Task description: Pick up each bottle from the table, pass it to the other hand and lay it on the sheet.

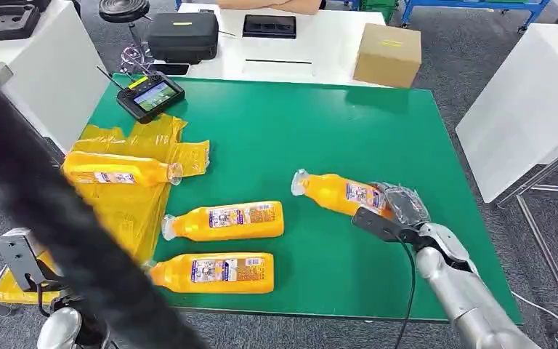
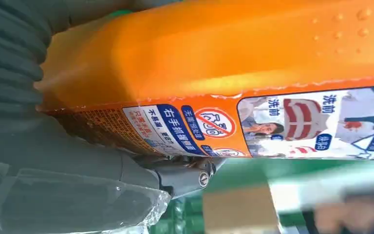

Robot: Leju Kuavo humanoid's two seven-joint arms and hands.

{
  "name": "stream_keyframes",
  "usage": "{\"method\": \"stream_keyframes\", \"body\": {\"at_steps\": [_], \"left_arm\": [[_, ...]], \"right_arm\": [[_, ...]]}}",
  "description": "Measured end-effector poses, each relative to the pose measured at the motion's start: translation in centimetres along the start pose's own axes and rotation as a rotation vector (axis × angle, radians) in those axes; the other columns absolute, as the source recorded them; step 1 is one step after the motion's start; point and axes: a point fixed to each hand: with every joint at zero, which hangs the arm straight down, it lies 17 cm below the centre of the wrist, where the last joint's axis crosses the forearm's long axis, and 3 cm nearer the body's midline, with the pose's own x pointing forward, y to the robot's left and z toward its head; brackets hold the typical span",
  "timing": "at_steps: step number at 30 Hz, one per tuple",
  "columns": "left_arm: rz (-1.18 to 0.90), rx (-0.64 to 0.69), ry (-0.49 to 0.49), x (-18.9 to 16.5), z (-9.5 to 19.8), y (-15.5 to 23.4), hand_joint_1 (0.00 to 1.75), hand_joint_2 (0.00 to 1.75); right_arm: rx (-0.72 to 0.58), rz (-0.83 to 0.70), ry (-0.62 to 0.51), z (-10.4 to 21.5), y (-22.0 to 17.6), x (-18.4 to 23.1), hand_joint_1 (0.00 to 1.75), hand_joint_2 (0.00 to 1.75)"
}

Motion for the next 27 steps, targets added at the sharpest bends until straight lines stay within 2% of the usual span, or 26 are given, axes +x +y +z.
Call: {"method": "stream_keyframes", "body": {"at_steps": [6, 14, 15, 20, 24, 27], "left_arm": [[-0.008, -0.007, 0.004, -0.1, 0.0, -0.1, 0.00, 0.00], [0.018, -0.096, 0.013, -0.2, 0.4, -2.4, 0.00, 0.00], [0.021, -0.104, 0.014, -0.3, 0.4, -2.7, 0.00, 1.75], [0.027, -0.129, 0.005, -0.2, -0.1, -4.3, 0.00, 1.75], [0.025, -0.194, -0.021, 0.4, -1.1, -7.6, 0.00, 1.75], [0.025, -0.226, -0.032, 0.8, -1.5, -9.1, 0.00, 1.75]], "right_arm": [[-0.118, -0.041, -0.080, 0.0, -4.8, 3.1, 1.75, 1.75], [-0.153, -0.124, -0.181, 0.7, -5.9, 6.7, 1.75, 1.75], [-0.157, -0.137, -0.191, 0.7, -5.9, 7.2, 1.75, 1.75], [-0.179, -0.247, -0.250, -0.5, -5.9, 10.7, 1.75, 1.75], [-0.205, -0.397, -0.293, -4.3, -6.0, 14.9, 1.75, 1.75], [-0.198, -0.450, -0.317, -6.0, -5.4, 17.6, 1.75, 1.75]]}}
